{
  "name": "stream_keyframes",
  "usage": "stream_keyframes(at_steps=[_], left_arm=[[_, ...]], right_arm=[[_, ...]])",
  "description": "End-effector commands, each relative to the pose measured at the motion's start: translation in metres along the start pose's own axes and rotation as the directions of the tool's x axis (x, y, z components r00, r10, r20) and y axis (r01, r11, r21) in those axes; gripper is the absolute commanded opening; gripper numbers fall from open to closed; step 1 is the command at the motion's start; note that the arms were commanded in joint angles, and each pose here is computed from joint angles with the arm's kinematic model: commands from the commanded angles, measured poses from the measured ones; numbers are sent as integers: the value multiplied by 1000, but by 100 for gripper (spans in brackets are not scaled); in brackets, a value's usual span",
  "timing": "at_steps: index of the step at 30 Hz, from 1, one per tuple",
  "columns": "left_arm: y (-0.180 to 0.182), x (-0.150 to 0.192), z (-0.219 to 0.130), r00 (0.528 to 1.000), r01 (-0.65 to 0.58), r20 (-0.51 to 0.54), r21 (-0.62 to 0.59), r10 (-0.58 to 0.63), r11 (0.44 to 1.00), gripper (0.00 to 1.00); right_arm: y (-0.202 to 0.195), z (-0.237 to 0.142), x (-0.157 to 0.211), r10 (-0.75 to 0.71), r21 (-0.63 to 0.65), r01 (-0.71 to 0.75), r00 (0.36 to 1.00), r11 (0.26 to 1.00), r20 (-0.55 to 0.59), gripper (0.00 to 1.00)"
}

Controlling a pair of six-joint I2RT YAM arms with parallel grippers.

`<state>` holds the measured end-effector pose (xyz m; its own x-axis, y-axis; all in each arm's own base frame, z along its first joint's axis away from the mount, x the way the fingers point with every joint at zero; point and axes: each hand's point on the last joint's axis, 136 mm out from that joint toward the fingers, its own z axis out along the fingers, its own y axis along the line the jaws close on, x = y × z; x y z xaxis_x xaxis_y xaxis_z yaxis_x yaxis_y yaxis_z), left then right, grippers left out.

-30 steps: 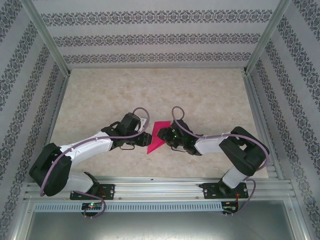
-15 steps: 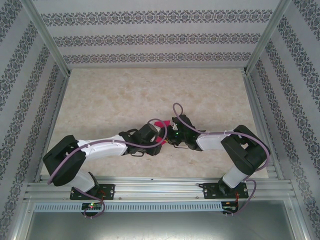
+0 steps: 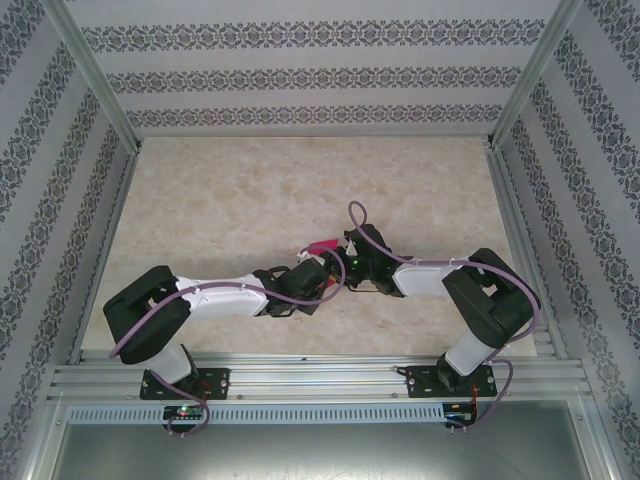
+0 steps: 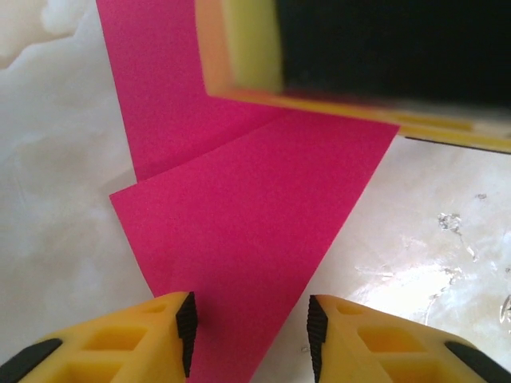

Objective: Fold a paper plane with a square sheet of paper (pick it up from the middle)
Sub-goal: Fourth fold the wing at the center of the table.

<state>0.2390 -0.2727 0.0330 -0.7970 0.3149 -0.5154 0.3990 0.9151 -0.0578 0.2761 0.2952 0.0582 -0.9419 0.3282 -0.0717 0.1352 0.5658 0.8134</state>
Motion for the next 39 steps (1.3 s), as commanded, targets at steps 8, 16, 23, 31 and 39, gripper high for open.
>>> stream_keyframes(at_steps=[8,16,23,31,39], left_arm=[[-2,-3,3,1000,-11,19,-40,12,999,34],[5,0,2,1000,-2,26,-62,4,998,36],[5,2,4,1000,-8,18,-64,9,998,39],[6,5,6,1000,-10,10,-66,10,998,33],[7,4,6,1000,0,19,-70,1,998,19]], right_arm=[[7,0,-4,-14,-19,14,1000,1000,-4,32],[2,-2,-7,-3,-2,3,1000,1000,3,15],[0,-2,-8,5,5,-5,1000,1000,8,10],[2,-3,-8,5,1,-5,1000,1000,5,9],[3,-3,-8,5,0,-5,1000,1000,6,15]])
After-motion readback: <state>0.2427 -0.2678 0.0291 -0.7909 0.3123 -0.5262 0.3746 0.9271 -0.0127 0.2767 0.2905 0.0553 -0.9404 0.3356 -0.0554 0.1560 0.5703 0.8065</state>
